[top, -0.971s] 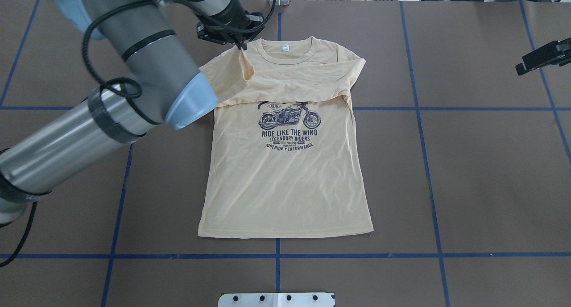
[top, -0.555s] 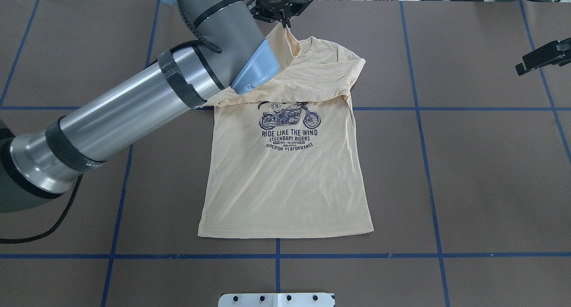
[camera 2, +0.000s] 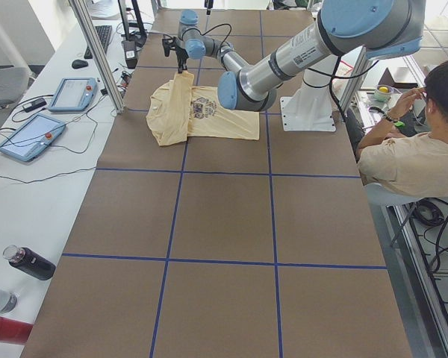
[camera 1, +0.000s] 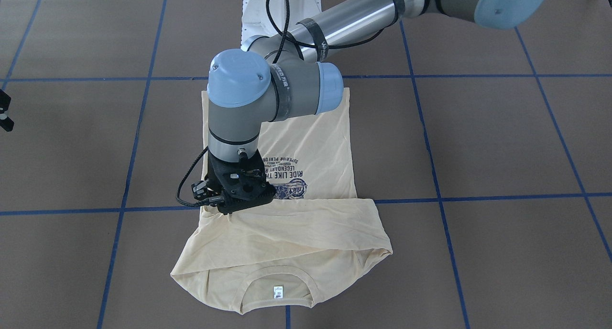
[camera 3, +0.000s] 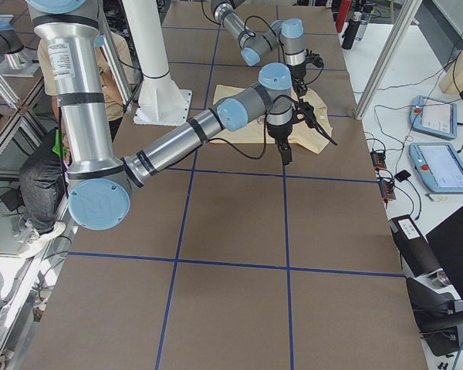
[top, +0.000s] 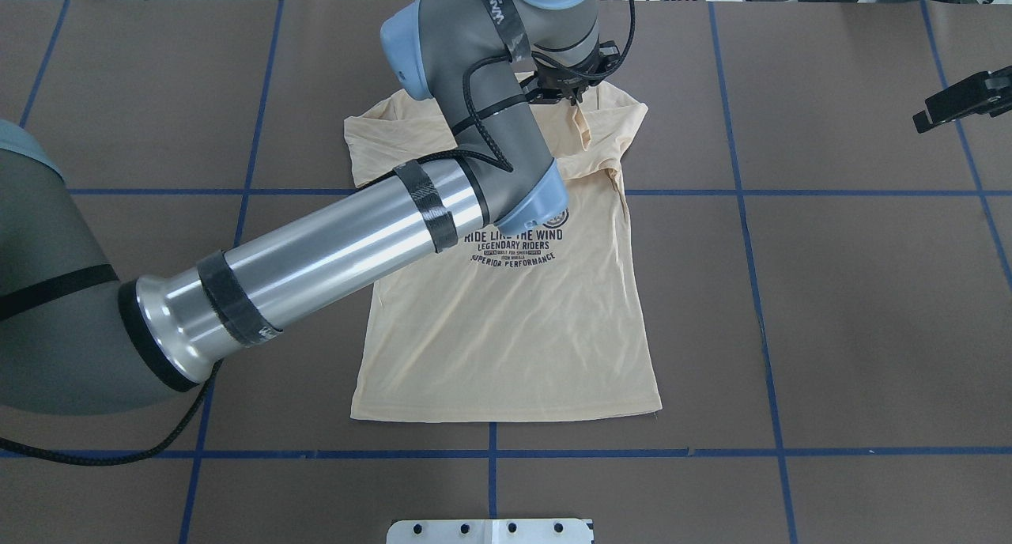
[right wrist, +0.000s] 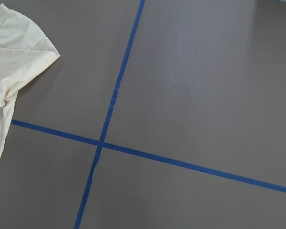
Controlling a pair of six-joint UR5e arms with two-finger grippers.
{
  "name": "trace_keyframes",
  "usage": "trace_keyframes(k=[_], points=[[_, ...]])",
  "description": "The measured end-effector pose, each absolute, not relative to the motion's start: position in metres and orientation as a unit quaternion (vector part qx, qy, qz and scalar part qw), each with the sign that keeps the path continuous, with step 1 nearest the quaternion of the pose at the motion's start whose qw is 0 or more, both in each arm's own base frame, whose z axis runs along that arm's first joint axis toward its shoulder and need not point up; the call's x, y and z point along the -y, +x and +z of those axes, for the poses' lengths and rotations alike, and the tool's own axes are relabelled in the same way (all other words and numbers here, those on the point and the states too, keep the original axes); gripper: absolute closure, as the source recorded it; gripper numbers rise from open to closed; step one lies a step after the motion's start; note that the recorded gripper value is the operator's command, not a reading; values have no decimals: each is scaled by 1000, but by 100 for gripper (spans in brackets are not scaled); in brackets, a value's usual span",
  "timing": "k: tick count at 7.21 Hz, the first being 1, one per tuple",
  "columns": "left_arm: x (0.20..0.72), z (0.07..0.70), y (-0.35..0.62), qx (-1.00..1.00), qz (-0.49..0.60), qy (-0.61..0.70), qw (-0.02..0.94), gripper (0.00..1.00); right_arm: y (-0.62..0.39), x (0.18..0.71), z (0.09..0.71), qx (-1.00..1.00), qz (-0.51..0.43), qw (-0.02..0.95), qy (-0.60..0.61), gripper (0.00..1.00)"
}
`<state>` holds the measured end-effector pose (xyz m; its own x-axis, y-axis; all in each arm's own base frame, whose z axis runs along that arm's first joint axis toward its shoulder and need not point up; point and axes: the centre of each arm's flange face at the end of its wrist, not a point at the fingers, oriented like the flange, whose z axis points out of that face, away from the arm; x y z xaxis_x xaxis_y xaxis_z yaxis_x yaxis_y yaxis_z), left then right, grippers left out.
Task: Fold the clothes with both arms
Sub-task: 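Carry the sleeve with the left gripper across the shirt toward the collar, then release the sleeve and move both grippers toward the shirt hem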
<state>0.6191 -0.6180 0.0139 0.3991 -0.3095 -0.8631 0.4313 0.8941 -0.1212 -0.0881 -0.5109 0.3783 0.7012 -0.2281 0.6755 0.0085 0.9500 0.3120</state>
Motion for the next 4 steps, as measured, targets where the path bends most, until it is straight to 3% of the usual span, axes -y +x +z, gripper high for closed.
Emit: trace_keyframes(k=[1, 2, 3, 4], points=[[612, 6, 637, -513, -247, 68, 819, 76, -88, 511, 378, 381, -65, 911, 144, 0], [607, 0, 651, -524, -271, 76, 804, 6, -88, 511, 378, 381, -65, 911, 145, 0], [605, -2, 659, -529, -290, 81, 793, 0, -88, 510, 377, 381, -64, 911, 145, 0], [605, -3, 663, -531, -298, 84, 789, 0, -88, 510, 377, 382, -63, 911, 145, 0]])
